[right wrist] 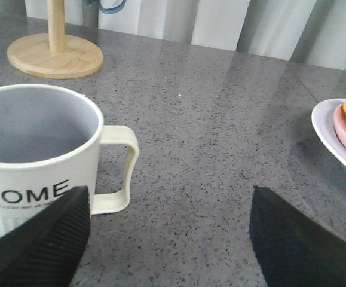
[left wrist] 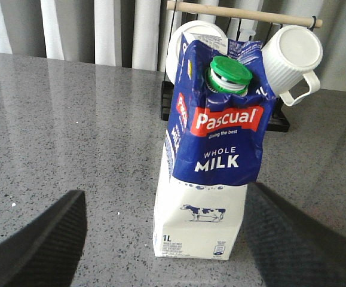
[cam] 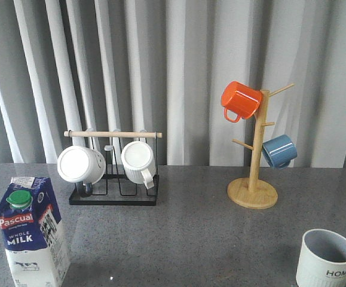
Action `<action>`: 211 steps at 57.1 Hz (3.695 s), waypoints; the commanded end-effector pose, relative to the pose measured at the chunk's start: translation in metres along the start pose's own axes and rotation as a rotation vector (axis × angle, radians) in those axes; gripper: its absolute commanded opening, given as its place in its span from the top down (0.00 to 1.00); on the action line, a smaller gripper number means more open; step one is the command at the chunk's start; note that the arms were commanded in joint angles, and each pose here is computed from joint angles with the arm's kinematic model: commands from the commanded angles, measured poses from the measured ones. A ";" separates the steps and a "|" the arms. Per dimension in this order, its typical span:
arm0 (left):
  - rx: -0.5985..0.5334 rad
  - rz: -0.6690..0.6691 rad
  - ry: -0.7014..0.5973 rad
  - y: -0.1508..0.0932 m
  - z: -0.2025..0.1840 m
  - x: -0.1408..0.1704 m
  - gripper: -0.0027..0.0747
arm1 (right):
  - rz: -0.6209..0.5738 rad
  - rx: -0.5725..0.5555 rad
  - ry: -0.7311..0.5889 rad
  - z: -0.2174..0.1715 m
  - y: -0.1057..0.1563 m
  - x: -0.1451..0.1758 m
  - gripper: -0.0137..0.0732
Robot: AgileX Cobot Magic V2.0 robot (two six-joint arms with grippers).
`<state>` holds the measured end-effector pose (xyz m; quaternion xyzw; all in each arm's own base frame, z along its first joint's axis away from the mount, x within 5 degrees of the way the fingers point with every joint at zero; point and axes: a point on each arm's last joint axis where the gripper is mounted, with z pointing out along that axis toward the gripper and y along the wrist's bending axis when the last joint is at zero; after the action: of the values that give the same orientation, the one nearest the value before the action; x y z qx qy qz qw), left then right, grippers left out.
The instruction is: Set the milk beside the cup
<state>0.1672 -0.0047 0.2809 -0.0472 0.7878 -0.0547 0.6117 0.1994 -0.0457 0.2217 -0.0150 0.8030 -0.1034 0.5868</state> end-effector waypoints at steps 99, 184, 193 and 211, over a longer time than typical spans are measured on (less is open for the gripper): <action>0.029 0.002 -0.109 -0.005 -0.001 -0.018 0.27 | -0.006 -0.091 -0.171 0.076 -0.017 0.023 0.23; 0.029 0.002 -0.109 -0.005 -0.001 -0.018 0.27 | 0.129 -0.332 -0.246 0.087 0.120 -0.028 0.85; 0.029 0.002 -0.109 -0.005 -0.001 -0.018 0.27 | 0.135 -0.306 -0.211 0.085 0.152 -0.028 0.85; 0.029 0.002 -0.109 -0.005 -0.001 -0.018 0.27 | 0.198 -0.257 -0.182 0.097 0.189 -0.037 0.85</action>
<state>0.1672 -0.0049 0.2809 -0.0459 0.7879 -0.0544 0.6117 0.3116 0.1288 0.1676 -0.0551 0.7923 0.0600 0.6047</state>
